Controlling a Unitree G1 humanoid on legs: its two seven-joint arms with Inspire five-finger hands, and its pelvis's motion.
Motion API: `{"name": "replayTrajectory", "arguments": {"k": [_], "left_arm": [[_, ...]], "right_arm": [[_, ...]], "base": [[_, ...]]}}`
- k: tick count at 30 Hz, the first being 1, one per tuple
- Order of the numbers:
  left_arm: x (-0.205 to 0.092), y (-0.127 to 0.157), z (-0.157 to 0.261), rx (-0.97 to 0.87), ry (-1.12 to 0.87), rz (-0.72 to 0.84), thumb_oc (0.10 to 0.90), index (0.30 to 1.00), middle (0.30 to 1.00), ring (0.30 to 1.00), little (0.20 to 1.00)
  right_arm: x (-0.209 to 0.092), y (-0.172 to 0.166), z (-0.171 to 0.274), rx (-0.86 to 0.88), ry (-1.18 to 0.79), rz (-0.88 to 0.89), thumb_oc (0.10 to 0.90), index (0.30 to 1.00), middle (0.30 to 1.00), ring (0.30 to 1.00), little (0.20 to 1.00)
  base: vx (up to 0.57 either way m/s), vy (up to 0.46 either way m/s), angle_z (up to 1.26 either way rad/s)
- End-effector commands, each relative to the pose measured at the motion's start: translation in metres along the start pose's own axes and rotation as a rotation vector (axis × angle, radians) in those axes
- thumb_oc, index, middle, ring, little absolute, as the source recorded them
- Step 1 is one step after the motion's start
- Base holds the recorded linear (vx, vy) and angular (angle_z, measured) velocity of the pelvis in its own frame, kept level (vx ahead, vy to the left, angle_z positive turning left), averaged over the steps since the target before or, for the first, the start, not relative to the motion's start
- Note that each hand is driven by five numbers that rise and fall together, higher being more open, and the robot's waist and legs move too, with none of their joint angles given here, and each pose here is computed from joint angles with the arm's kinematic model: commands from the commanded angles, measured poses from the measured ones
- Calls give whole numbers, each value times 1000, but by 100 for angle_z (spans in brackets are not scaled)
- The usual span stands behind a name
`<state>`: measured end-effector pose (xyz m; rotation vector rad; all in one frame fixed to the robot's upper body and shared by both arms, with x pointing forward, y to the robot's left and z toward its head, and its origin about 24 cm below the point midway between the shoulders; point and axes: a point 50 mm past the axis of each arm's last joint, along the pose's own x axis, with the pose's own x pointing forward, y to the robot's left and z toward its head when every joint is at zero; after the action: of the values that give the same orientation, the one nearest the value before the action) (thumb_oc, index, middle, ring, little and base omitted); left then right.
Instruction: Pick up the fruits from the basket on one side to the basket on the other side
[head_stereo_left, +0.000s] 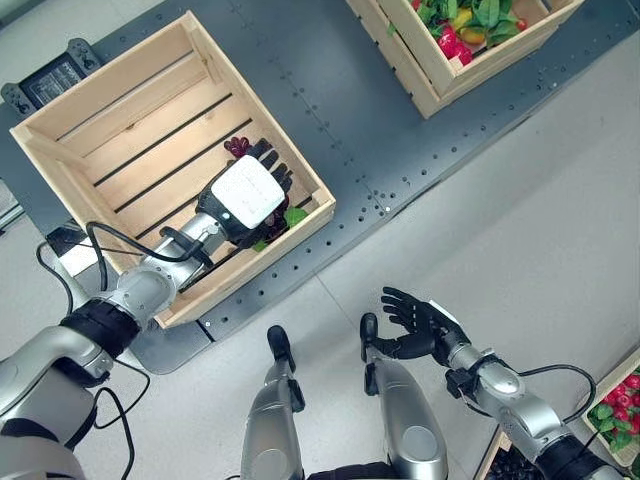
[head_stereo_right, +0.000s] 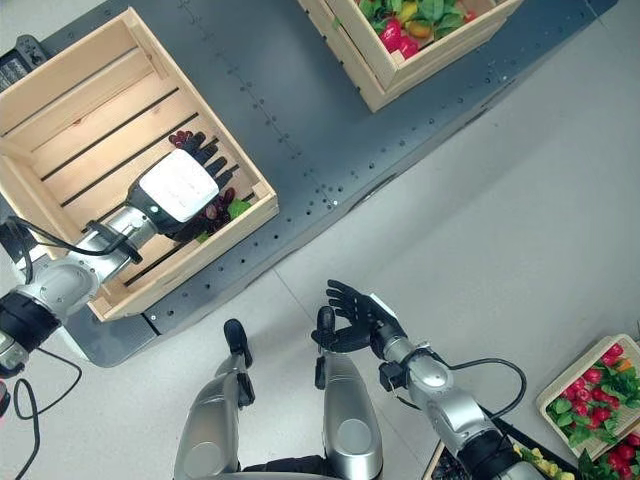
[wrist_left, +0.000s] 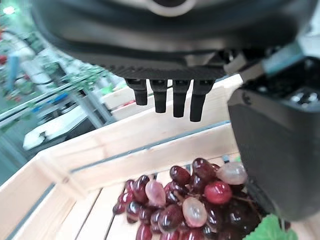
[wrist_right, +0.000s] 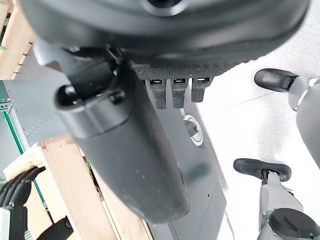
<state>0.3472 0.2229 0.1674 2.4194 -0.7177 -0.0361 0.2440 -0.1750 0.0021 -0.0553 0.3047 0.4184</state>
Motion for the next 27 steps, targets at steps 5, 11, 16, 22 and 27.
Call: {"name": "replayTrajectory", "arguments": {"k": [5, 11, 16, 22, 27], "left_arm": [[22, 29, -44, 171, 89, 35, 800, 900, 900, 900, 900], [22, 21, -43, 237, 61, -54, 800, 900, 900, 900, 900], [24, 11, -42, 262, 84, -161, 800, 900, 900, 900, 900], [20, 3, -55, 276, 194, -241, 800, 900, 900, 900, 900], [16, -2, -67, 310, 299, -296, 800, 900, 900, 900, 900]], "right_arm": [[-3, 3, 32, -5, -132, 18, 800, 900, 900, 900, 900], [-1, 4, 34, 6, -139, 11, 800, 900, 900, 900, 900], [4, 5, 33, 17, -119, 6, 800, 900, 900, 900, 900], [7, 8, 30, 31, -101, 22, 800, 900, 900, 900, 900], [9, 9, 28, 34, -99, 26, 800, 900, 900, 900, 900]], "base": [[2, -2, -2], [0, 0, 0], [1, -8, 0], [7, -13, -1], [4, -4, -1]]}}
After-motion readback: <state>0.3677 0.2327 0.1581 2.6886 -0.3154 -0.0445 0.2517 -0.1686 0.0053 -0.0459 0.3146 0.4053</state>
